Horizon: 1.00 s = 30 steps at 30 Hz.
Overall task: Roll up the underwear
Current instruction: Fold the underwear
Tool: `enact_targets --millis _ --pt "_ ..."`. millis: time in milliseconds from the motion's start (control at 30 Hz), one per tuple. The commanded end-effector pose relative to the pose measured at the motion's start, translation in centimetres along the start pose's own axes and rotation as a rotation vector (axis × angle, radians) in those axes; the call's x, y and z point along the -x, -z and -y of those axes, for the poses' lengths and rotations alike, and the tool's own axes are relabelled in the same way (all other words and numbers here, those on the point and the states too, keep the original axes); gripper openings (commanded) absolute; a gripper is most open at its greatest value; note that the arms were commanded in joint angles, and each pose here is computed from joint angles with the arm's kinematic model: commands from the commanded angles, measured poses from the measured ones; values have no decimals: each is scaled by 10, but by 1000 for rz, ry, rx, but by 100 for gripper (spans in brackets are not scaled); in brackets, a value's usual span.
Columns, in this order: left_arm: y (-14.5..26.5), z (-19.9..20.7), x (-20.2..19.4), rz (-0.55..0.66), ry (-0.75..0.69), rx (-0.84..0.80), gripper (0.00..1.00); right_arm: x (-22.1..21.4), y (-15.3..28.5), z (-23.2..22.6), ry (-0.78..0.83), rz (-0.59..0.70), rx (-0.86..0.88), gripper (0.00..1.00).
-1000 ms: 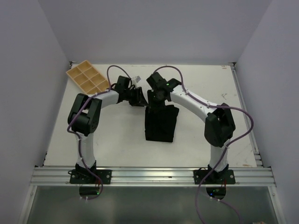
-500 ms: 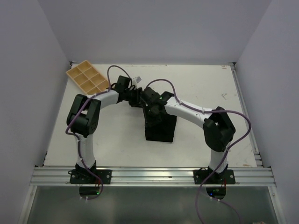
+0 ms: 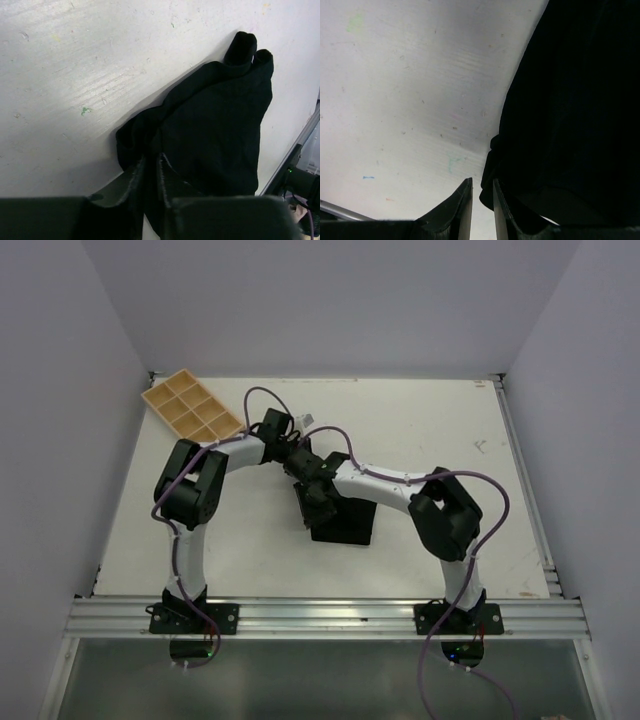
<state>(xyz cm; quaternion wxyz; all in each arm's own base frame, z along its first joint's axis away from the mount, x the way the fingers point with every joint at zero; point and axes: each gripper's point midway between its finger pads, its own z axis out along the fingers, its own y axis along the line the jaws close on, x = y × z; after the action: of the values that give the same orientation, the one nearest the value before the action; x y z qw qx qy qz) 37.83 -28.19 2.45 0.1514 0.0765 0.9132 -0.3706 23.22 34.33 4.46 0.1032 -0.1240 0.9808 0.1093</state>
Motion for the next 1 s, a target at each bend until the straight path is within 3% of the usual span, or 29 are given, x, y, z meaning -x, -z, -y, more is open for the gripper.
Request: enact_targets --millis 0,167,367,967 --pt "5 3 13 26 -50 13 12 1 -2 -4 10 26 -6 27" --pt "8 5 13 30 -55 14 0 8 19 -10 20 54 14 27" --pt "12 9 15 36 -68 8 0 13 42 -4 -1 112 0 27" --pt "15 3 18 48 -84 52 0 -8 -5 21 21 48 -94 24"
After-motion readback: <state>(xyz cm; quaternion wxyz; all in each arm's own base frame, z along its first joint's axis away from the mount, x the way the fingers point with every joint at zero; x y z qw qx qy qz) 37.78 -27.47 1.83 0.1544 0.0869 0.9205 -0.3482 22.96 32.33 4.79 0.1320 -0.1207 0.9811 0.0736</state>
